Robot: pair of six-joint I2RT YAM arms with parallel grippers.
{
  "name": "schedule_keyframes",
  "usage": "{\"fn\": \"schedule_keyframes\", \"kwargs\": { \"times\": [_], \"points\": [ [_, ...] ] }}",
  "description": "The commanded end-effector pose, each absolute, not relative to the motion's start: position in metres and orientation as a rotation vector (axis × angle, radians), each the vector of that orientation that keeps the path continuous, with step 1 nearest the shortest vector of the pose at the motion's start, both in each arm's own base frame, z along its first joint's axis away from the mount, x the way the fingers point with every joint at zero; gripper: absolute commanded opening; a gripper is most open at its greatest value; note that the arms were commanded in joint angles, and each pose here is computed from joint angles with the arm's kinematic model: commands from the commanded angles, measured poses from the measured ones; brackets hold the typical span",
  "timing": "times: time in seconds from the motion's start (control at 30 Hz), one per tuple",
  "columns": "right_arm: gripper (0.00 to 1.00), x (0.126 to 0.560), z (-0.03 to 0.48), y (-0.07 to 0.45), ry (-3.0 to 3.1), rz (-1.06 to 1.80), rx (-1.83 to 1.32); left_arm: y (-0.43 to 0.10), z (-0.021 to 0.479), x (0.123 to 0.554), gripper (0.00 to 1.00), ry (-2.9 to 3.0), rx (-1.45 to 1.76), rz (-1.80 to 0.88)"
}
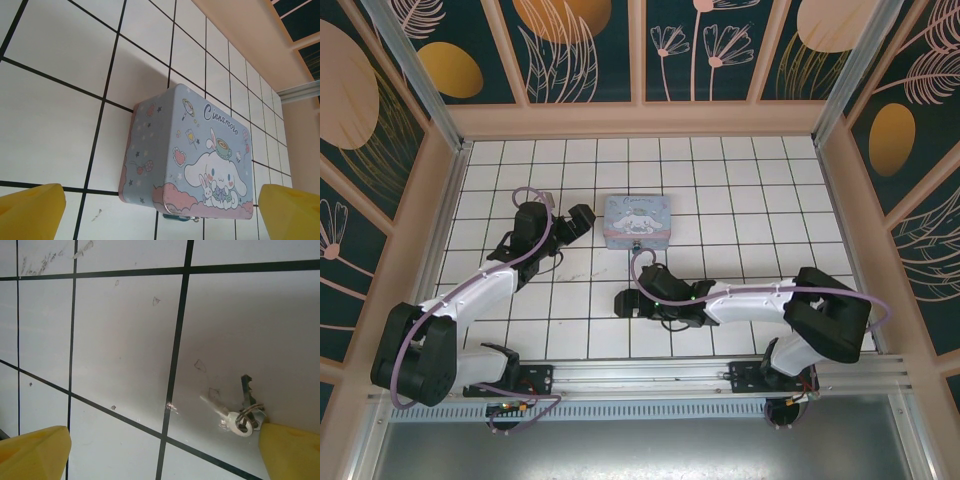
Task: Unlock a padlock with a key
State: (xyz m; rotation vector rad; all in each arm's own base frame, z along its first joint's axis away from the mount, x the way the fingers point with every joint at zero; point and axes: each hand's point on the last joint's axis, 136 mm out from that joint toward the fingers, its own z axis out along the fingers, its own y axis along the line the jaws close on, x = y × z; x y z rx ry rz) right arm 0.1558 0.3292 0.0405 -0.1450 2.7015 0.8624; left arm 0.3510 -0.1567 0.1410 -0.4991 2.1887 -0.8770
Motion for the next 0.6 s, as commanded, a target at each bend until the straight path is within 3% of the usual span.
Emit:
{"fn": "schedule_keyframes", "kwargs": {
  "times": [0.0, 0.27, 0.57],
  "points": [
    [0.97, 0.150, 0.040, 0.344, 2.703, 0.930, -0.180, -0.158, 0.144, 0.354, 0.99, 2.182, -0.485, -0.889],
    [0.95, 0.166, 0.070, 0.393, 2.593, 1.003, -0.323, -0.157, 0.142, 0.355, 0.99, 2.185, -0.490, -0.877],
    [0.86, 0.187, 0.062, 0.357, 2.650, 0.614, -0.209, -0.156, 0.144, 0.354, 0.99, 2.171, -0.504, -0.887]
  ]
}}
